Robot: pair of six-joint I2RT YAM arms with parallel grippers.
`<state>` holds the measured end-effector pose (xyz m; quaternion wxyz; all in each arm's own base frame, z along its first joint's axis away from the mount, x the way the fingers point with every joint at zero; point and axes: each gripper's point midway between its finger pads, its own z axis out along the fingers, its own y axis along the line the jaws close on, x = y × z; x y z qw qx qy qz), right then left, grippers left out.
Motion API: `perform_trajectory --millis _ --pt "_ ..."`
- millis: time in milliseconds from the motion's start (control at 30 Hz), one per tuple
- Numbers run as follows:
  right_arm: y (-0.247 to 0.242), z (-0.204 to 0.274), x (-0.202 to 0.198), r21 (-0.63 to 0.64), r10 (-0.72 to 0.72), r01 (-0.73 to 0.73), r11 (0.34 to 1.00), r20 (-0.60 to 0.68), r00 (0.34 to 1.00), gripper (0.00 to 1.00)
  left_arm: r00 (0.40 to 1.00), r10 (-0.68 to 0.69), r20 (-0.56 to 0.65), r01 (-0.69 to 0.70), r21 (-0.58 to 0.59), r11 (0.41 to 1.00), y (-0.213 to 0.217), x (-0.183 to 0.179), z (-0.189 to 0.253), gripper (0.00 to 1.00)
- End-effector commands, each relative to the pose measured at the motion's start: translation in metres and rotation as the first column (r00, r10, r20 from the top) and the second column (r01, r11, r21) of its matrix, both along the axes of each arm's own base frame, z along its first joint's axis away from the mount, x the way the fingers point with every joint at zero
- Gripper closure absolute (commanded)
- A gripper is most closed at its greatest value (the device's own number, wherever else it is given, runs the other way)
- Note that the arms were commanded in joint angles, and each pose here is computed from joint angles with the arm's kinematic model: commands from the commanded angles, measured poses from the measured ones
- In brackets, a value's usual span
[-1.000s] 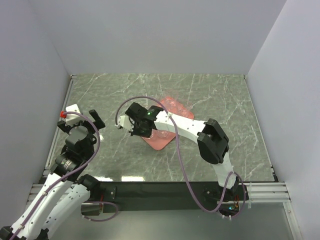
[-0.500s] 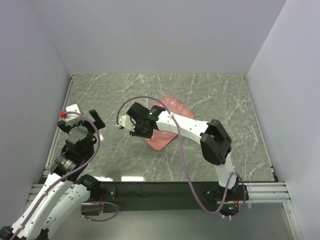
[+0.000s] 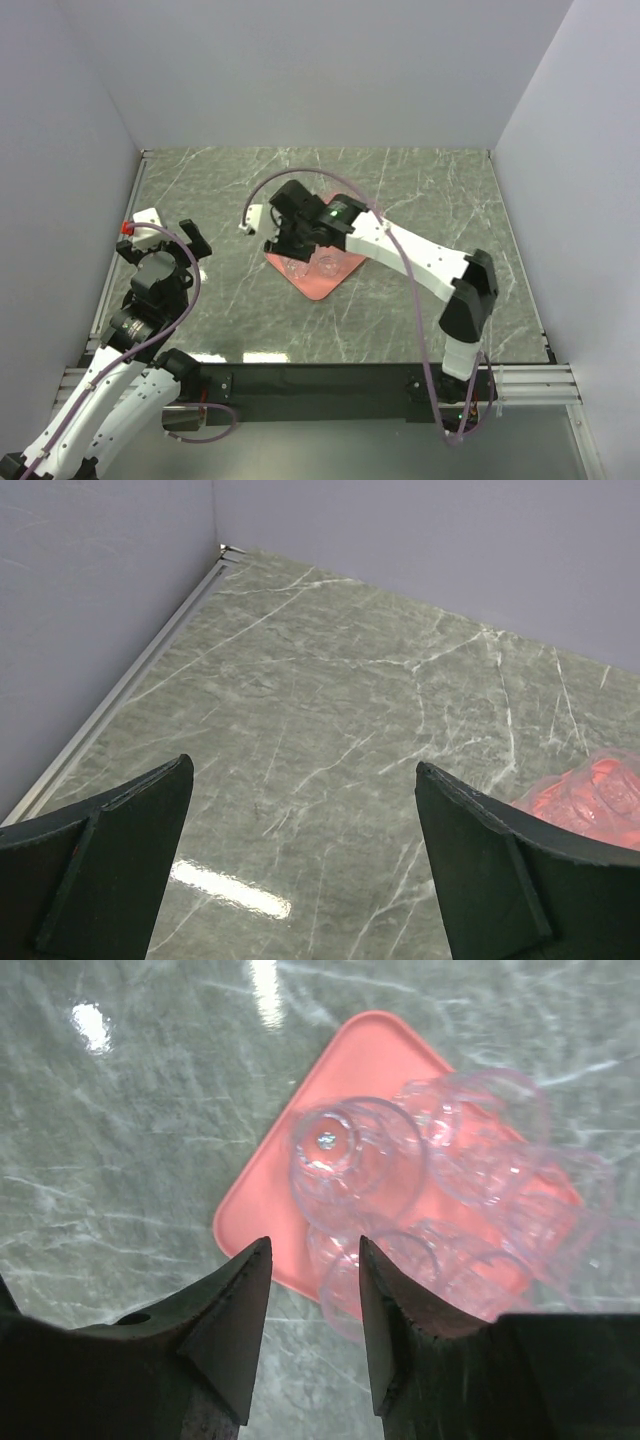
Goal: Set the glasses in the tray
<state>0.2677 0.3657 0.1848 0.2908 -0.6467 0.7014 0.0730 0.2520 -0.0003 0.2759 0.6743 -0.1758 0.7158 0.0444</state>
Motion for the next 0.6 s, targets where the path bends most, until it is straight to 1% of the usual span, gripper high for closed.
perform_trajectory --millis 0,67,100,133,167,267,300,333,367,400,433,467,500,533,567 --pt "-0.031 0.047 0.014 0.071 -0.067 0.061 0.996 0.082 0.994 0.52 0.999 -0.021 0.035 0.022 -0.024 0.999 -0.005 0.004 0.007 0.01" --pt "-0.053 0.05 0.028 0.083 -0.13 0.123 0.989 0.085 0.988 0.51 0.999 -0.036 0.035 0.037 -0.025 0.999 -0.007 0.004 0.007 0.0" --pt "-0.063 0.06 0.03 0.109 -0.151 0.141 0.984 0.094 0.984 0.51 0.999 -0.038 0.034 0.039 -0.024 0.999 -0.008 0.005 0.007 0.01" --pt "-0.073 0.058 0.033 0.122 -0.174 0.164 0.979 0.077 0.982 0.51 0.998 -0.049 0.034 0.05 -0.025 0.998 -0.009 0.005 0.006 0.01" --pt "-0.092 0.07 0.042 0.158 -0.224 0.209 0.965 0.085 0.971 0.5 0.998 -0.052 0.032 0.053 -0.025 0.998 -0.01 0.006 0.006 0.01" --pt "-0.12 0.069 0.045 0.224 -0.282 0.266 0.938 0.04 0.959 0.48 0.997 -0.07 0.025 0.071 -0.023 0.997 -0.014 0.007 0.004 0.01" --pt "-0.145 0.084 0.051 0.276 -0.339 0.312 0.909 0.052 0.939 0.46 0.997 -0.073 0.019 0.074 -0.021 0.997 -0.015 0.008 0.003 0.01" --pt "-0.154 0.09 0.054 0.321 -0.366 0.332 0.887 0.051 0.929 0.41 0.997 -0.079 0.015 0.08 -0.021 0.997 -0.016 0.009 0.002 0.01" --pt "-0.166 0.092 0.043 0.36 -0.374 0.337 0.87 0.037 0.927 0.38 0.996 -0.082 0.014 0.083 -0.02 0.996 -0.016 0.009 0.002 0.0" --pt "-0.187 0.093 0.049 0.382 -0.427 0.382 0.841 0.037 0.903 0.35 0.996 -0.093 0.01 0.093 -0.02 0.995 -0.019 0.01 0.002 0.01" --pt "-0.196 0.098 0.052 0.426 -0.461 0.4 0.811 0.045 0.886 0.27 0.996 -0.091 0.006 0.092 -0.019 0.996 -0.019 0.011 0.001 0.01" --pt "-0.208 0.083 0.048 0.423 -0.494 0.438 0.793 0.025 0.869 0.22 0.996 -0.094 0.002 0.094 -0.02 0.995 -0.019 0.011 0.0 0.01" --pt "-0.233 0.095 0.049 0.468 -0.569 0.482 0.741 0.056 0.82 0.13 0.995 -0.101 -0.001 0.101 -0.017 0.995 -0.021 0.012 -0.001 0.01" --pt "-0.244 0.084 0.05 0.491 -0.62 0.527 0.693 0.034 0.784 0.09 0.995 -0.102 -0.002 0.102 -0.018 0.995 -0.021 0.012 -0.001 0.01" --pt "-0.257 0.095 0.046 0.538 -0.662 0.538 0.649 0.051 0.748 0.05 0.994 -0.105 -0.006 0.105 -0.017 0.994 -0.022 0.012 -0.002 0.01"
